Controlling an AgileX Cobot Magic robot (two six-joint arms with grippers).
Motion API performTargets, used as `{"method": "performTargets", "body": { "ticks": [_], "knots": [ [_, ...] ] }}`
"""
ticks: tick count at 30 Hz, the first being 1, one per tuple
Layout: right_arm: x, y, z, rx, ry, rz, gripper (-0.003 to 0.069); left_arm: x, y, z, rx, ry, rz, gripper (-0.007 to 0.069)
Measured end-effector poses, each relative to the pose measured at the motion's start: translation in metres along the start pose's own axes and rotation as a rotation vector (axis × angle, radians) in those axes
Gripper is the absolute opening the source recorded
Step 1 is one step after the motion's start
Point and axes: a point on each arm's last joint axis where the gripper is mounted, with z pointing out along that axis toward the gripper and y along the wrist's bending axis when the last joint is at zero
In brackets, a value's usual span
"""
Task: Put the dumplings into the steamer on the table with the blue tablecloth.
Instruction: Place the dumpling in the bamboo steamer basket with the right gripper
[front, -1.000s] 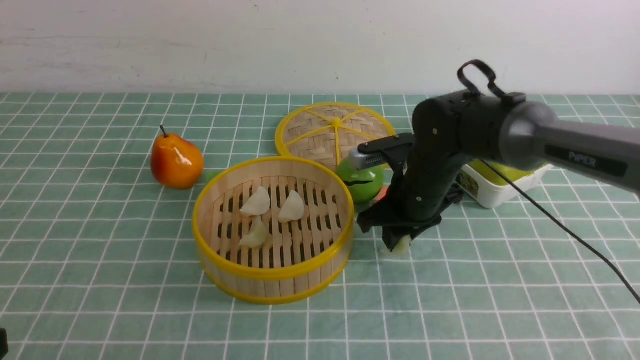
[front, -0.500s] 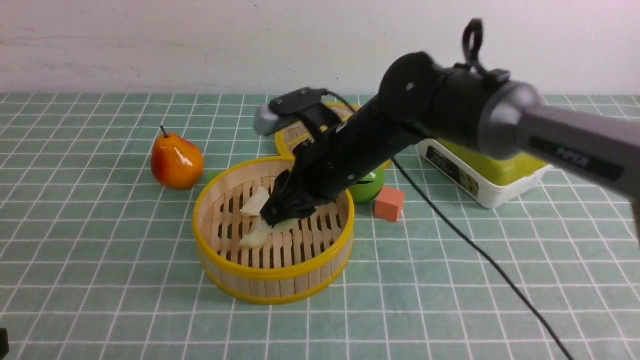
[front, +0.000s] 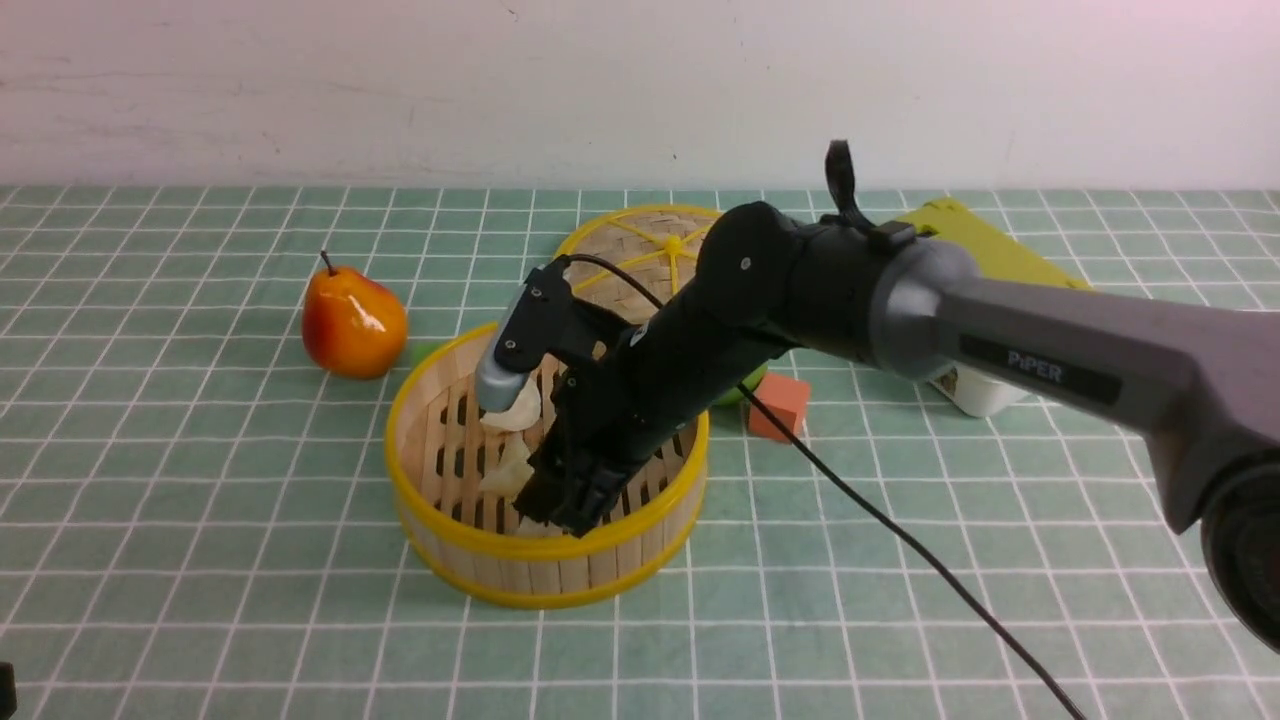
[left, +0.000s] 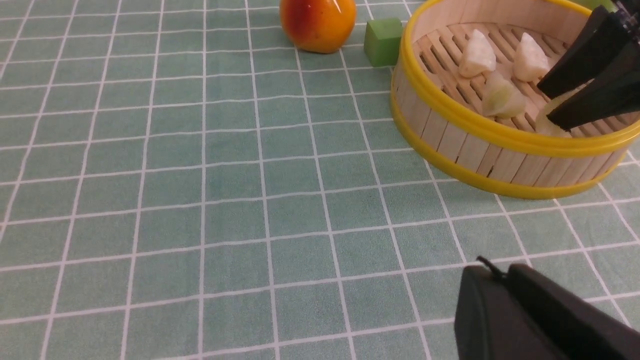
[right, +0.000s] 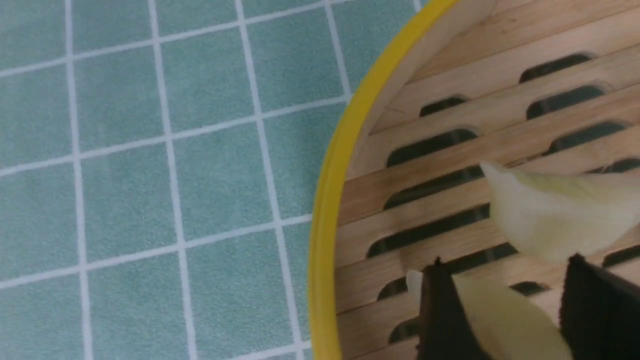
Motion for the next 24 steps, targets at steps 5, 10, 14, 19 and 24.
{"method": "performTargets", "body": {
  "ticks": [5, 10, 14, 19, 24],
  "knots": [
    [-0.012, -0.004, -0.013, 0.049, -0.013, -0.058, 0.0421, 0.000, 0.000, 0.000, 0.001, -0.002, 0.000, 0.0046],
    [-0.031, 0.001, -0.048, 0.075, -0.029, -0.080, 0.0402, -0.001, 0.000, 0.000, 0.004, -0.010, 0.000, 0.0048],
    [-0.041, 0.011, -0.083, 0.078, 0.010, -0.023, 0.0316, -0.001, 0.000, 0.000, 0.005, -0.011, 0.000, 0.0049],
    [-0.037, 0.026, -0.134, 0.121, 0.187, 0.147, 0.0119, -0.001, -0.001, 0.000, 0.007, -0.012, -0.002, 0.0049],
    [-0.024, 0.031, -0.189, 0.349, 0.313, 0.303, -0.0019, -0.001, -0.001, 0.000, 0.008, -0.013, -0.003, 0.0052]
  ]
}}
